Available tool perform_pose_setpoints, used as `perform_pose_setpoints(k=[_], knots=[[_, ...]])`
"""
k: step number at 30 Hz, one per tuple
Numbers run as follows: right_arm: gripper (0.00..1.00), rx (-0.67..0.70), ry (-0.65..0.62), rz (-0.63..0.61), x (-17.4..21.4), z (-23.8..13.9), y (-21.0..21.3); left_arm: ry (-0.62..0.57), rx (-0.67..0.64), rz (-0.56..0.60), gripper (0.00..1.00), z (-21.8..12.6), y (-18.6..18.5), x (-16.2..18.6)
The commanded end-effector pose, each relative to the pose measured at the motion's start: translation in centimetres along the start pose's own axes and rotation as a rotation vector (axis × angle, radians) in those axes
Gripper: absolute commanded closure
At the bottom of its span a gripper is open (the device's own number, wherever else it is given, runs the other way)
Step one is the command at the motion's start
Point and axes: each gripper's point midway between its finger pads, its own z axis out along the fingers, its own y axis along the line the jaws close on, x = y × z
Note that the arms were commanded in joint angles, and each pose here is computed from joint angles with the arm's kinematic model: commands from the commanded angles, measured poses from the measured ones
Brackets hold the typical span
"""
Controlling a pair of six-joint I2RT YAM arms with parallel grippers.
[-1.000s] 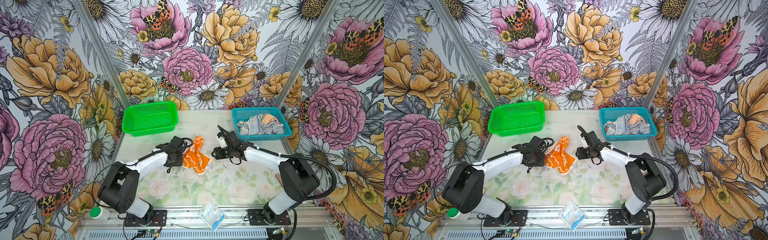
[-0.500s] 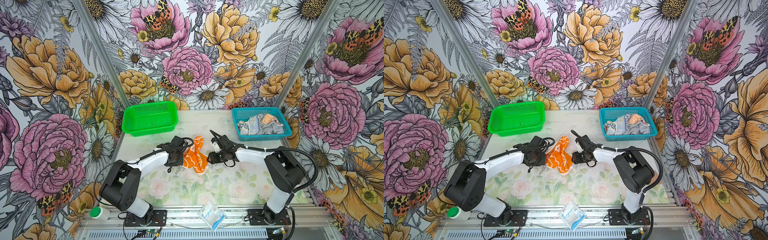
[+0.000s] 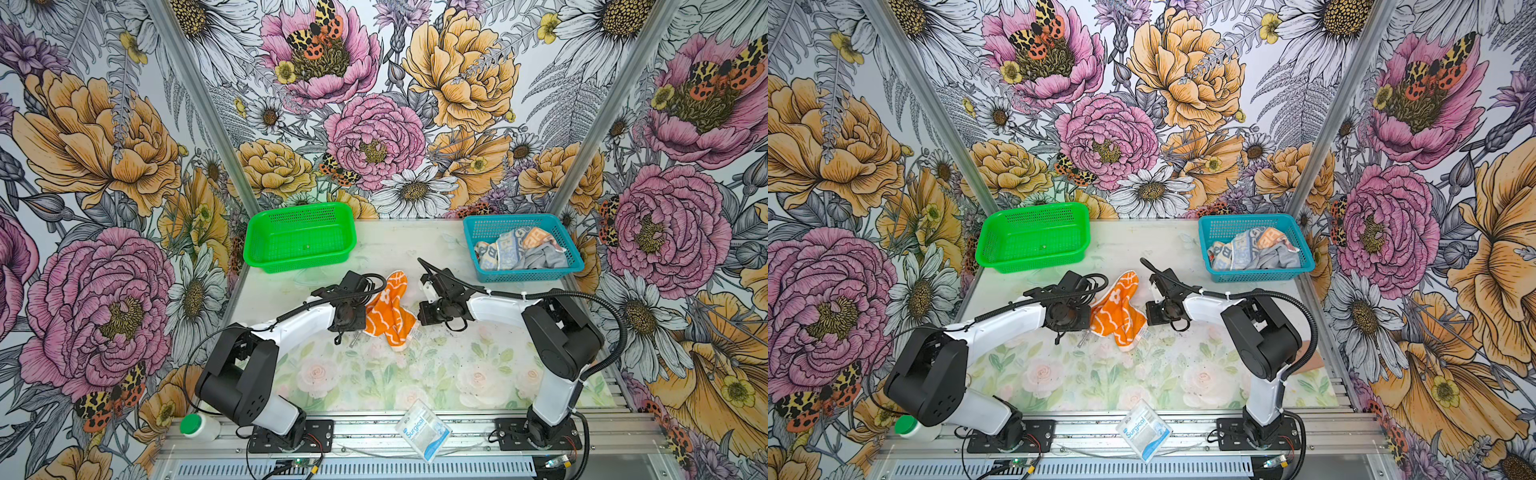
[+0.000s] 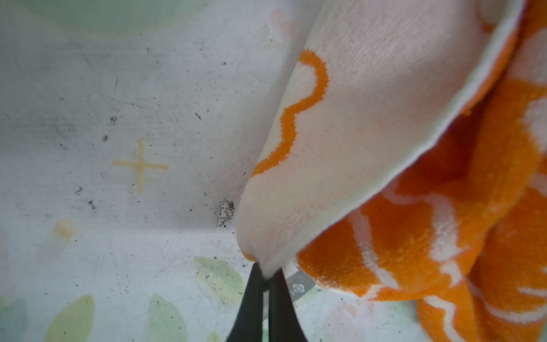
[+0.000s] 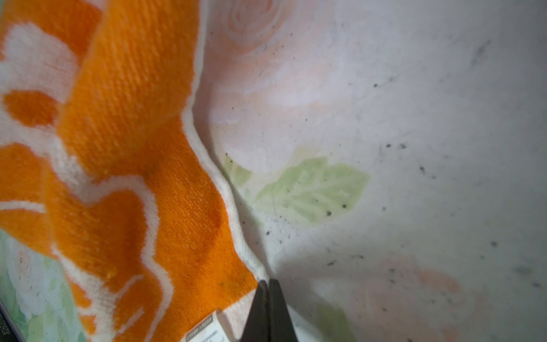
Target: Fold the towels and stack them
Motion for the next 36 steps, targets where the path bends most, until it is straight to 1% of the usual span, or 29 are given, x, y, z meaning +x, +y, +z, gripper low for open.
perform_pose_setpoints(k=[1, 5, 9, 13, 18, 22, 24, 27, 31, 34, 36], knots=[[1.00, -0.003, -0.031, -0.019, -0.9, -0.8, 0.7, -0.044, 0.045, -0.020, 1.00, -1.2, -0.2, -1.1], [1.00, -0.012, -0.092, -0.031, -2.3, -3.1, 0.7, -0.074, 0.081, -0.019, 1.00, -2.8, -0.5, -1.8], [1.00, -0.034, -0.171, -0.041, -3.9, -6.8, 0.6, -0.133, 0.097, -0.003, 1.00, -5.7, -0.6, -3.2], [1.00, -0.026, -0.240, -0.061, -5.2, -10.6, 0.5, -0.185, 0.097, 0.021, 1.00, -8.4, -0.5, -4.4], [1.00, 0.055, -0.324, -0.108, -6.4, -16.1, 0.0, -0.263, 0.078, 0.053, 1.00, -12.2, -0.1, -6.0], [1.00, 0.115, -0.407, -0.162, -7.6, -21.0, 0.6, -0.330, 0.071, 0.072, 1.00, -15.3, 0.4, -6.9], [1.00, 0.140, -0.436, -0.185, -8.2, -22.9, 0.9, -0.359, 0.090, 0.081, 1.00, -16.7, 0.3, -7.0], [1.00, 0.176, -0.478, -0.221, -9.4, -25.3, 1.4, -0.395, 0.158, 0.106, 1.00, -18.6, -0.9, -6.9], [1.00, 0.218, -0.531, -0.275, -12.0, -27.5, 2.0, -0.421, 0.205, 0.146, 1.00, -20.1, -2.2, -6.5], [1.00, 0.237, -0.528, -0.294, -14.7, -27.0, 1.5, -0.401, 0.225, 0.147, 1.00, -19.7, -2.8, -6.3], [1.00, 0.241, -0.514, -0.294, -16.8, -25.8, 0.8, -0.372, 0.235, 0.151, 1.00, -18.6, -3.4, -6.0]])
